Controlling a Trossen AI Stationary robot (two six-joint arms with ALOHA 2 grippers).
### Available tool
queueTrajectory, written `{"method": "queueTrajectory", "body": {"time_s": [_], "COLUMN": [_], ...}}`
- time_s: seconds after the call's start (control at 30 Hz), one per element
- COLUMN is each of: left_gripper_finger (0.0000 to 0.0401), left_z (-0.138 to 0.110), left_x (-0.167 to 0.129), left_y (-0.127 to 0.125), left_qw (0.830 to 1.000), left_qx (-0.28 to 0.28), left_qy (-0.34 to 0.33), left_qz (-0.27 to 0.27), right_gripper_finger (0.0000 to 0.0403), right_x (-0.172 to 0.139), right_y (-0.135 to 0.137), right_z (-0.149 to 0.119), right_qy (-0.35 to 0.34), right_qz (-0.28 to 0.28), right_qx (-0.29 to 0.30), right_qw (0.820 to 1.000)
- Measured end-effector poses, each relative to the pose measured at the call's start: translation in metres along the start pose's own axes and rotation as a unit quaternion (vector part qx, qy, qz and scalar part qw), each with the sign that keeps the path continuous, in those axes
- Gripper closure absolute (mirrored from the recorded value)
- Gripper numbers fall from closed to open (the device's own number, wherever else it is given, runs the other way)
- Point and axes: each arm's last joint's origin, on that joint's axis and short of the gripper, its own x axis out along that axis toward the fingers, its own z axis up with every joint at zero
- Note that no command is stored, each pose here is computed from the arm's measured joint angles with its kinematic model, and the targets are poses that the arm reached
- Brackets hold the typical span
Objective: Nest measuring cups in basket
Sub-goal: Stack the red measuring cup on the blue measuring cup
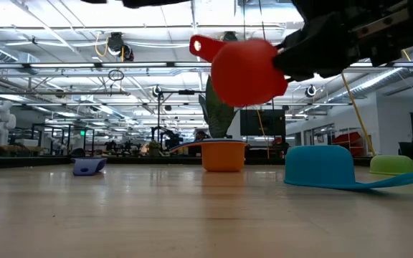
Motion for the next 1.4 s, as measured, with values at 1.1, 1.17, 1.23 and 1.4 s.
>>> {"method": "queueTrajectory", "body": {"time_s": [1.1, 1.17, 1.23, 1.4], "left_gripper_finger": [0.0296, 0.0298, 0.0294, 0.0258], "left_z": [-0.02, -0.021, -0.023, -0.021], "left_x": [0.004, 0.004, 0.005, 0.007], "left_y": [-0.003, -0.002, 0.0, 0.003], "left_qw": [0.986, 0.985, 0.984, 0.987], "left_qx": [-0.065, -0.066, -0.073, -0.09], "left_qy": [0.129, 0.132, 0.131, 0.11], "left_qz": [0.086, 0.087, 0.092, 0.08], "right_gripper_finger": [0.0403, 0.0403, 0.0403, 0.0403], "right_x": [-0.014, -0.014, -0.013, -0.012], "right_y": [-0.016, -0.015, -0.014, -0.01], "right_z": [-0.003, -0.001, 0.0, 0.001], "right_qy": [0.033, 0.024, 0.019, 0.015], "right_qz": [0.009, 0.022, 0.024, 0.031], "right_qx": [-0.005, -0.013, -0.02, -0.028], "right_qw": [0.999, 0.999, 0.999, 0.999]}}
